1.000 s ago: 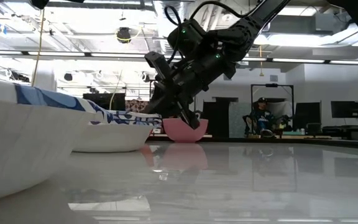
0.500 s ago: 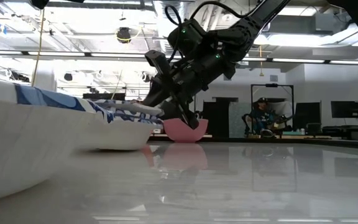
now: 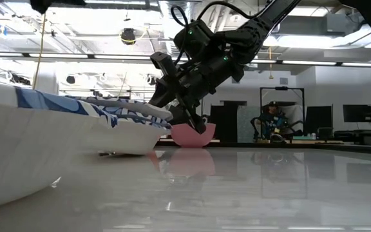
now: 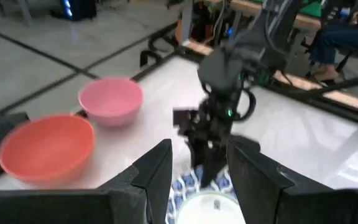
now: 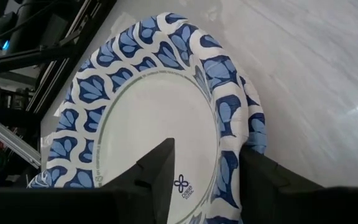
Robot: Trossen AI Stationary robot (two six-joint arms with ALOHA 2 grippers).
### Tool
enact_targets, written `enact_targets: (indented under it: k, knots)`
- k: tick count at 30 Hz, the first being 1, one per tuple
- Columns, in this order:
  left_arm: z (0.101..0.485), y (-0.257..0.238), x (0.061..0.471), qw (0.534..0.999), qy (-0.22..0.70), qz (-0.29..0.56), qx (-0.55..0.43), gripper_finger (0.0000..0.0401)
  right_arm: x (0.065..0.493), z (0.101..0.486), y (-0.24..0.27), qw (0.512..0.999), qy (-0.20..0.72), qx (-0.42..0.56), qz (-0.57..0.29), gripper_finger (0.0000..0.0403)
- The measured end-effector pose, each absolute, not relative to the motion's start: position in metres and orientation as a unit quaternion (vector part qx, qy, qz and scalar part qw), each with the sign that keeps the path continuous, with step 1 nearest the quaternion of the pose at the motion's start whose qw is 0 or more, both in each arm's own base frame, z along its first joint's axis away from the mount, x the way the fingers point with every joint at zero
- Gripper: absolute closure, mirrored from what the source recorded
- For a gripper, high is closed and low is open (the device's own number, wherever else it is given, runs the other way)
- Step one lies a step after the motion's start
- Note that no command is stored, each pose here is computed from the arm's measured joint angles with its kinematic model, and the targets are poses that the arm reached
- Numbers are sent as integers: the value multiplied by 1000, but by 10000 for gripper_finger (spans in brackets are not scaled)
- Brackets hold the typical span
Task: Nest bowls inside each other by size order
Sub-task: Stack the white patterned bowl on top of the white patterned bowl
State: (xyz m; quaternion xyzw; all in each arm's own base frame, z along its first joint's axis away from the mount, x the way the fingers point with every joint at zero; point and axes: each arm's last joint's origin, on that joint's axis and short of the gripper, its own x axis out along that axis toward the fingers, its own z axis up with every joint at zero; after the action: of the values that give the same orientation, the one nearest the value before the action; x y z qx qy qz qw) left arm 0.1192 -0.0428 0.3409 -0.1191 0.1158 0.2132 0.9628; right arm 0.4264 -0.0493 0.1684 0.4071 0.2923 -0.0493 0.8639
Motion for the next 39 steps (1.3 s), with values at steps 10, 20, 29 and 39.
enact_targets:
  k: [10,20,29,39]
  knots:
    - [270,-72,168,960,162,197,-115,259,426,168,-49,864,292,407,-50,236]
    - [218,-86,186,942,258,177,-120,314,426,168,-49,863,294,407,-50,236]
    - [211,-88,189,938,279,165,-119,371,426,168,-50,863,295,407,-51,236]
    - [199,-87,186,931,315,166,-85,400,426,169,-50,864,292,407,-50,236]
